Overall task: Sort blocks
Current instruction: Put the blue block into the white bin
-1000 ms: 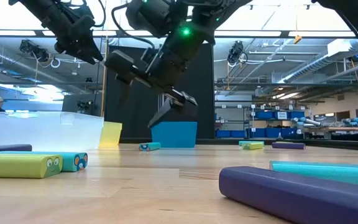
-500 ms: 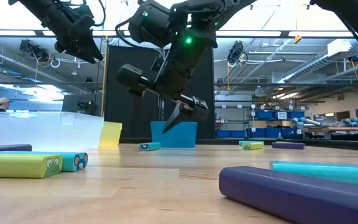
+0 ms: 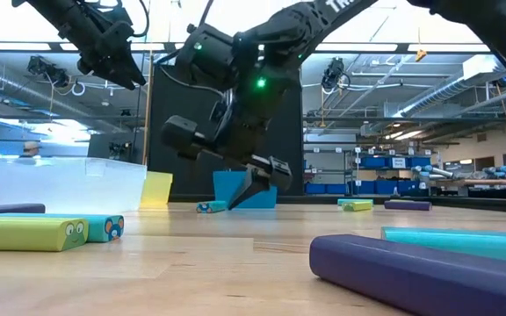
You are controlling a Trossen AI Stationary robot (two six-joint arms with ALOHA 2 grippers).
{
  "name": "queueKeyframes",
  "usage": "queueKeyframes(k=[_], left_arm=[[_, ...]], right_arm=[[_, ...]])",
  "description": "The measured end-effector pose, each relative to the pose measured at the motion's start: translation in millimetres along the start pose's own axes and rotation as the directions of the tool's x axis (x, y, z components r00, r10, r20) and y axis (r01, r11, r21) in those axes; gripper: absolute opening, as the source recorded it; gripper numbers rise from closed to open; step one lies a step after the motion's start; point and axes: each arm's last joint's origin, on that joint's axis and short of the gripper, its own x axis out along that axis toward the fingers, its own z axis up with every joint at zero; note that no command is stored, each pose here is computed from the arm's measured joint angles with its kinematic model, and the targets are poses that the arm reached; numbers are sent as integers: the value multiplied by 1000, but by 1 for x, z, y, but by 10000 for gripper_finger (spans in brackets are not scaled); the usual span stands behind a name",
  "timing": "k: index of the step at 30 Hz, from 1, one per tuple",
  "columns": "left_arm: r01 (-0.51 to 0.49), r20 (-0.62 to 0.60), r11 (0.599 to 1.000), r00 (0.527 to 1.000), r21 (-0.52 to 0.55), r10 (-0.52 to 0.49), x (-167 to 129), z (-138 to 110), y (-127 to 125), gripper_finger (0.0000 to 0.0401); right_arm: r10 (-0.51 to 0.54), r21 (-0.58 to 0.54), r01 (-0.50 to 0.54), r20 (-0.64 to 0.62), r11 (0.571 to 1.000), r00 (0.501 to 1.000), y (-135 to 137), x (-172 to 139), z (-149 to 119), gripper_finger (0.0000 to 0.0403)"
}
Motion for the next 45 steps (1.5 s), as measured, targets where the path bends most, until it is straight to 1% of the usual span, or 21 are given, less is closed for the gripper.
queueKeyframes(k=[5, 10, 13, 23, 33, 38, 45], left_arm=[[3, 0, 1000, 1000, 1, -3, 0, 0, 0, 284], [3, 0, 1000, 1000, 1, -3, 0, 0, 0, 284], [3, 1, 1000, 1000, 2, -3, 0, 0, 0, 284], [3, 3, 1000, 1000, 1, -3, 0, 0, 0, 284], [3, 3, 1000, 1000, 2, -3, 0, 0, 0, 284], [3, 3, 1000, 1000, 2, -3, 0, 0, 0, 284], [3, 3, 1000, 1000, 2, -3, 0, 0, 0, 284]], right_arm=[[-20, -2, 20, 10, 1000, 1000, -3, 6, 0, 323], [-31, -1, 31, -10, 1000, 999, -5, 8, 3, 305], [-44, -7, 44, -21, 999, 999, -7, 9, 5, 284], [-65, -44, 63, -51, 997, 997, -11, 12, 9, 195], [-88, -65, 84, -60, 994, 994, -14, 12, 9, 139], [-93, -76, 88, -65, 993, 994, -14, 12, 9, 121], [-90, -119, 84, -41, 989, 995, -13, 12, 8, 116]])
